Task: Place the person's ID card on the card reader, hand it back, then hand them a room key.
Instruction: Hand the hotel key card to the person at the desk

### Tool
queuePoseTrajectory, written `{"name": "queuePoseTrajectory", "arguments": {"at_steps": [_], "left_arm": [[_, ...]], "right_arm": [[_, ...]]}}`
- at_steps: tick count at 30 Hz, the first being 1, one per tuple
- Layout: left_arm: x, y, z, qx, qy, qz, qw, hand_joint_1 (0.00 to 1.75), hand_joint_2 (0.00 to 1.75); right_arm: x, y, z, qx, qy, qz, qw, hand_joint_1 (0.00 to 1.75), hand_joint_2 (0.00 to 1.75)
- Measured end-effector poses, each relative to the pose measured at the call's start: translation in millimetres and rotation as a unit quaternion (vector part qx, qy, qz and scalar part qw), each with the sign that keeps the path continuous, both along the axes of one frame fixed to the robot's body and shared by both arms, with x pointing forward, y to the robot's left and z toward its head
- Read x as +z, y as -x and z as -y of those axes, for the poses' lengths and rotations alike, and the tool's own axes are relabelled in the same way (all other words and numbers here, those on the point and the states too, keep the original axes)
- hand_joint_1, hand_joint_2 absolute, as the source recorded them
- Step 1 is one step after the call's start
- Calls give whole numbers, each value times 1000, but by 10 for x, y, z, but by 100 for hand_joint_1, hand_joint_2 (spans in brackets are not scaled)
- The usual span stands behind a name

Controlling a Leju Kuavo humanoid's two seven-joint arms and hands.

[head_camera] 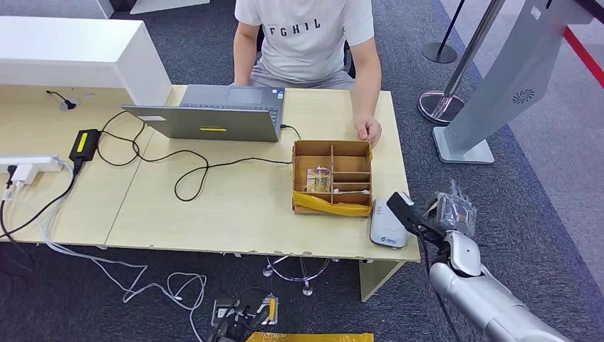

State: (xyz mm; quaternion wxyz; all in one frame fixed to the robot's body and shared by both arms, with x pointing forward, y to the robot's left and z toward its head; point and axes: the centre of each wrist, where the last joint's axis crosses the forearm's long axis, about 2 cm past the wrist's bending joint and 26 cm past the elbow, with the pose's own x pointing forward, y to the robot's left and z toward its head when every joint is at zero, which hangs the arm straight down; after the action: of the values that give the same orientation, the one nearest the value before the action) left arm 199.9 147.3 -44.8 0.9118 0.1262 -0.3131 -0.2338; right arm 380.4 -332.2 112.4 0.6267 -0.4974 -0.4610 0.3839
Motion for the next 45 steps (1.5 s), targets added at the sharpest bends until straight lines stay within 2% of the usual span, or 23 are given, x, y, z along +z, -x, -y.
{"name": "queuePoseTrajectory", "arguments": {"at_steps": [4,8,11,20,28,33,45], "left_arm": [[0,1,2,-3,0,0,1000,0,0],[1,1,6,-6,0,-1,1000,0,0],[2,2,12,-7,0,-1,1000,0,0],[11,5,46,-19,1,0,1000,0,0],[20,3,72,-20,2,2,1000,0,0],[21,3,75,-18,0,3,1000,0,0],[22,3,74,-16,-3,7,1000,0,0]], "right_arm": [[178,-79,52,-1,24,21,999,175,175],[543,-205,6,15,25,59,998,175,175],[716,-238,-46,26,19,81,996,175,175],[1136,-305,-315,98,-2,133,986,175,175],[1146,-264,-732,181,-89,130,971,175,175],[1153,-234,-896,215,-108,131,962,175,175],[1223,-199,-1017,239,-98,141,956,175,175]]}}
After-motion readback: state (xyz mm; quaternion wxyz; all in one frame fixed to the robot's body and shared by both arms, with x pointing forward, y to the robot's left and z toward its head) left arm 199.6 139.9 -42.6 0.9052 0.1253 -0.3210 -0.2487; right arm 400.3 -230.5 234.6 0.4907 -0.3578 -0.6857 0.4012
